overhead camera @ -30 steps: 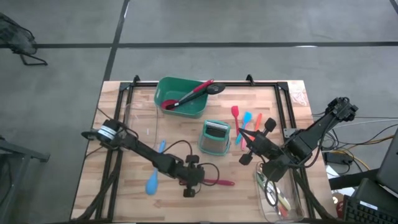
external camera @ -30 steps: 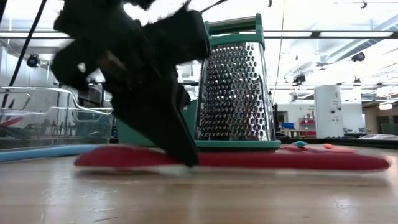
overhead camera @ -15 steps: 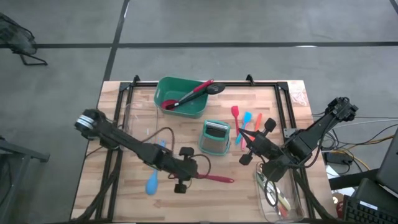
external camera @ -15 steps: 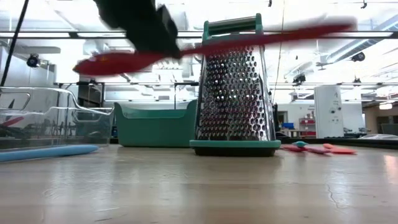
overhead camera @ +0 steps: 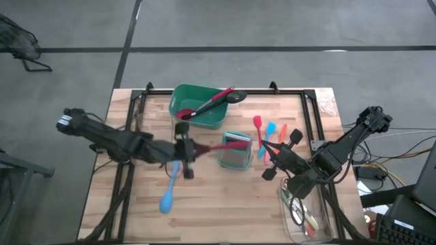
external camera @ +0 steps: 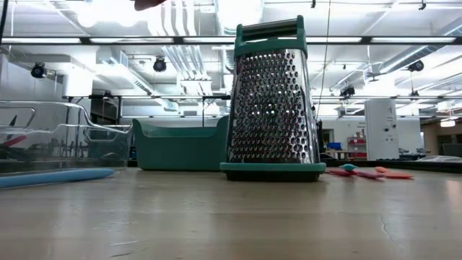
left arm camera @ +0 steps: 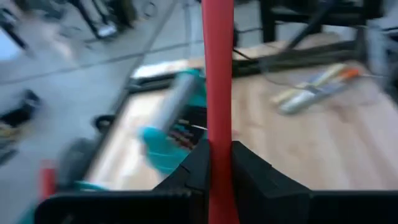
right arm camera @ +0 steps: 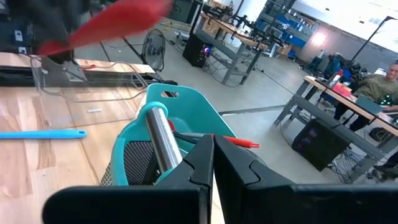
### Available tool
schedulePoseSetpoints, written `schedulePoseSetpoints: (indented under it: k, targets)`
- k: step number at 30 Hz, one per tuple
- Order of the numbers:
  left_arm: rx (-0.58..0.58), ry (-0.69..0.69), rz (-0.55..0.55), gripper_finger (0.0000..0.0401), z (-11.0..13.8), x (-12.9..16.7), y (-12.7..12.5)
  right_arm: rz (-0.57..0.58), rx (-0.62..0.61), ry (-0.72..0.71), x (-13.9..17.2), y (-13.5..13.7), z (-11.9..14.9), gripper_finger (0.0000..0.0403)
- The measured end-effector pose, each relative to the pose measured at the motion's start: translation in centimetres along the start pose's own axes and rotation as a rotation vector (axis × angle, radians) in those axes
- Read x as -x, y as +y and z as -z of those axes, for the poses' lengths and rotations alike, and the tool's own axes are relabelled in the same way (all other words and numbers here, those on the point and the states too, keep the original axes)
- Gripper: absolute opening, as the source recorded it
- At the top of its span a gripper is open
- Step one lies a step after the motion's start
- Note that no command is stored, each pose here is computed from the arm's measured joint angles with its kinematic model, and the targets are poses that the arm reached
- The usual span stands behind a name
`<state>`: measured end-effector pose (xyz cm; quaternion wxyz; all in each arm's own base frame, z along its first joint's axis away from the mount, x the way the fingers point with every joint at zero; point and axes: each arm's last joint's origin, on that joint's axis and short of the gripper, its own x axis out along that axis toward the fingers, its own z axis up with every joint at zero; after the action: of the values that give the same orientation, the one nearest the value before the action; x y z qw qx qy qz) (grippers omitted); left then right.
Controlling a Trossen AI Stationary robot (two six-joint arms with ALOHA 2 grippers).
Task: Pick & Place Kitchen Items
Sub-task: Put the red slotted spoon into the green bin
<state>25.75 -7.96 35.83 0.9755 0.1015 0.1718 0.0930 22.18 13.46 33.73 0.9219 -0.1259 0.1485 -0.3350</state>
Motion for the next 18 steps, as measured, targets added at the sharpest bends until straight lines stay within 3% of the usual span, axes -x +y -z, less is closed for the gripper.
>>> schedulePoseSetpoints:
  k: [7, 18]
  targets:
    - [-0.041, -0.042, -0.200, 0.0041, -0.8, 0.5, 4.3, 0.004, -0.002, -0.002, 0.0, 0.0, 0.0, 0.0008]
    - [-0.017, 0.084, -0.447, 0.0042, 0.8, -2.1, 11.4, 0.004, -0.002, -0.002, 0.0, 0.0, 0.0, 0.0009]
